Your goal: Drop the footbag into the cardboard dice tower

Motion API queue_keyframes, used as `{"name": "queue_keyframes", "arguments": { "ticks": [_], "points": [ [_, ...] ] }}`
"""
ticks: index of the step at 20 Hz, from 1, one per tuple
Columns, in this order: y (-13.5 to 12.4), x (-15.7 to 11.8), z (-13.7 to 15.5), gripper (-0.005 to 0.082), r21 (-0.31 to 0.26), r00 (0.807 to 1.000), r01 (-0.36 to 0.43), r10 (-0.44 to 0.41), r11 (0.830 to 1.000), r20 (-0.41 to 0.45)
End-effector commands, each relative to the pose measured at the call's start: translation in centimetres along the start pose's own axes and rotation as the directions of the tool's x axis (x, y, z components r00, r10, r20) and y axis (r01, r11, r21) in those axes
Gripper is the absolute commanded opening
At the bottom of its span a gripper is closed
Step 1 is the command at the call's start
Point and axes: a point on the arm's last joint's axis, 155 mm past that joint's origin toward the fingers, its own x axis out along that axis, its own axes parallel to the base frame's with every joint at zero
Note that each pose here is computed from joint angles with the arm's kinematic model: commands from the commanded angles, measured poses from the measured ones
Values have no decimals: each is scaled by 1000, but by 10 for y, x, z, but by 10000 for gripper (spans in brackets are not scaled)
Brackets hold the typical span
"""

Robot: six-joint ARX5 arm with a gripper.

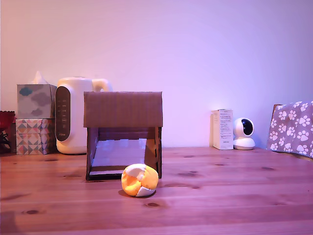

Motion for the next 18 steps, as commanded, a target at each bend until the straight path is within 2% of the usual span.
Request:
{"name": "queue_keyframes", "arguments": {
  "ticks": [1,7,10,14,18],
  "points": [
    [-1,1,-9,-24,-55,1000,5,-6,998,-18],
    [-2,1,-7,-24,-54,1000,14,-15,998,-13],
    [-16,-3,13,-24,-54,995,91,-88,994,40],
    [-38,-17,54,-24,-98,972,208,-195,973,132],
    [-60,-30,75,-24,-96,939,319,-301,943,166]
  ]
}}
